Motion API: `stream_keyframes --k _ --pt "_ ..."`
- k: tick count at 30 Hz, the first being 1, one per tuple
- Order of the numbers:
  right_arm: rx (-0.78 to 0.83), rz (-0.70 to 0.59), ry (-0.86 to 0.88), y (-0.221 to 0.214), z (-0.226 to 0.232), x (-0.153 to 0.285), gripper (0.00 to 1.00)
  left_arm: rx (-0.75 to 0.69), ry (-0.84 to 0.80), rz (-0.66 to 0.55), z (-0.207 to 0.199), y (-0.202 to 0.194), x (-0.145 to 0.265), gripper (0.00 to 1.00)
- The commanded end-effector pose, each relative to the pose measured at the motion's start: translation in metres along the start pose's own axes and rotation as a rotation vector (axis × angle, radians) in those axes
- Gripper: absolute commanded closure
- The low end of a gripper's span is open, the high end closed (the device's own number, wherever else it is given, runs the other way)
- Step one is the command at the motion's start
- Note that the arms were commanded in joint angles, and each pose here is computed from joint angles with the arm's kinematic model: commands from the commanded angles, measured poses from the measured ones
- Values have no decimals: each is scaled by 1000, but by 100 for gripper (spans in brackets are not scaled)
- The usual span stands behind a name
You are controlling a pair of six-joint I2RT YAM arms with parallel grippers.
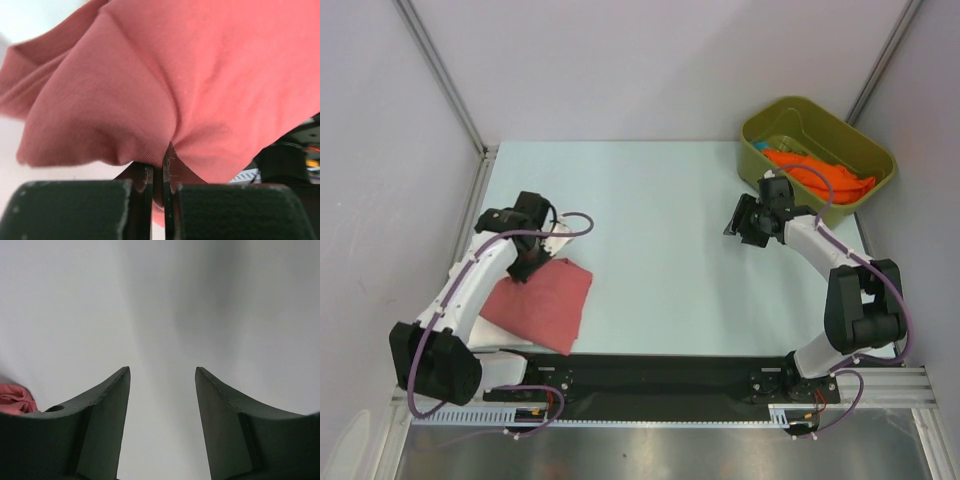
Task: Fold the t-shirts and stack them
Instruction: Neatly place the folded tshirt to the corner
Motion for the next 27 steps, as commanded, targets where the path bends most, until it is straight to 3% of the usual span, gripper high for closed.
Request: stream_keyframes --k 1,5,15,22,27 --pt "24 -20 19 10 9 -1 40 71 209 23 27 -28 26 100" --pt "21 -7 15 12 11 -7 40 118 382 -15 42 -39 46 100" --pt "53 9 -4 22 17 -16 40 231 488 -28 43 -71 65 100" --pt "64 7 8 31 25 -19 40 314 513 37 58 -105 34 100" --pt "82 -2 0 35 26 -18 40 341 471 -2 78 -104 8 100"
Point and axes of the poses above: each gripper's point midway between its finger pads, its own x axis back along the fingers, its own z axis along the line the jaws close on, y = z × x, the point moved 6 cm from there along x, back along the fingers, and after that the axes turned 11 degrees about -x, right-handed, at the moved point
